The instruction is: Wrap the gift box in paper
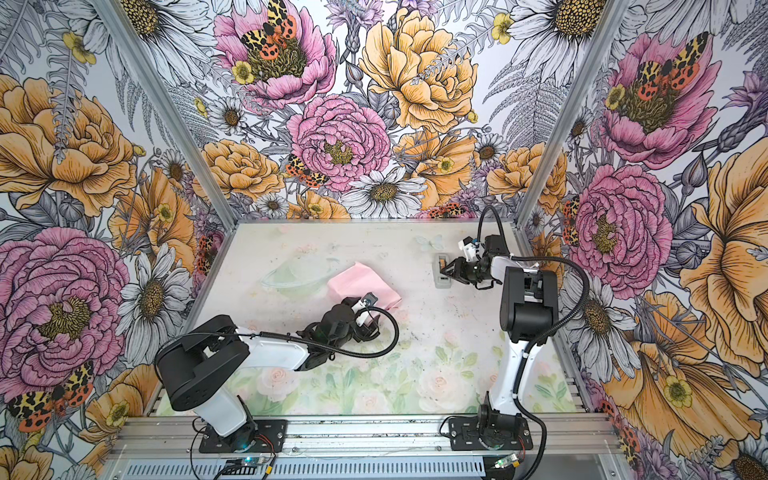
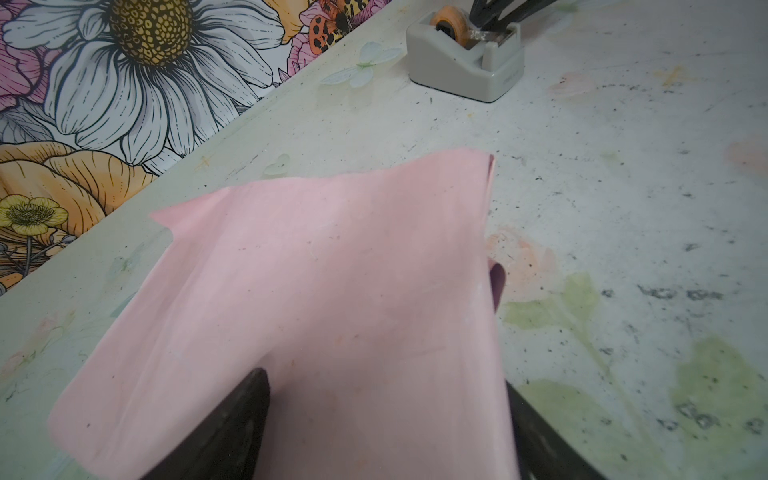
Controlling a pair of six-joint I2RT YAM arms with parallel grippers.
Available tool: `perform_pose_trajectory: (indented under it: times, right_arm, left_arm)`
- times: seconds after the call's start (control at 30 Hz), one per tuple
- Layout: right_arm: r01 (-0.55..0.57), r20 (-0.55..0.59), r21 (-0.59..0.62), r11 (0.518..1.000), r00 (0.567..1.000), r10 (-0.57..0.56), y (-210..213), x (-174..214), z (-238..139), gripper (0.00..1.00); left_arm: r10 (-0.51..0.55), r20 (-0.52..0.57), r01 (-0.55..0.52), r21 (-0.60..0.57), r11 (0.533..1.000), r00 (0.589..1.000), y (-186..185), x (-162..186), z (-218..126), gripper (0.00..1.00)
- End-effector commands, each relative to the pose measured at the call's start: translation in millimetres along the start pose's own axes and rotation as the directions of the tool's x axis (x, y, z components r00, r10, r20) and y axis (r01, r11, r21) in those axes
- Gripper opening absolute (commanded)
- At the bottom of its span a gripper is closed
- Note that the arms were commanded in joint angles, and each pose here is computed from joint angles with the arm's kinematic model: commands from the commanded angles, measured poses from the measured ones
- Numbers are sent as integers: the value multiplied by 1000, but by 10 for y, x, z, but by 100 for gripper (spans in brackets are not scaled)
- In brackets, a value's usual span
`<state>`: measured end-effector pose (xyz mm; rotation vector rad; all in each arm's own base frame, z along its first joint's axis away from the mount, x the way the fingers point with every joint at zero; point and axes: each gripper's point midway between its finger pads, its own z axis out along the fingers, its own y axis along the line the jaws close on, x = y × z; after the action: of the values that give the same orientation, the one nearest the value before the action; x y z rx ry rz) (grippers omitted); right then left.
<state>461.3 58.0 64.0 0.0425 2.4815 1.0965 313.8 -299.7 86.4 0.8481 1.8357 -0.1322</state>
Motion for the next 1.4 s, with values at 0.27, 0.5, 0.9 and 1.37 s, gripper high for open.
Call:
perform_pose_trajectory:
  times: [0.27,0.5,0.9,1.37]
  right_arm:
    - [-17,-114,-52,999,993,11,-19,125,86,27]
    - [-24,-110,-112,993,994,11,31,70,96,23]
    - [-35,-102,-171,985,995,18,69,42,82,19]
    - [-39,-109,-71,997,994,31,-130,52,108,26]
  left_arm:
    - [-22,-70,23,15,1000,997,38,238,-27,79]
    - [-25,-70,26,15,1000,997,44,238,-28,79]
    - [-20,-67,22,21,1000,998,32,230,-29,79]
    - [-21,-72,22,19,1000,997,38,246,-31,79]
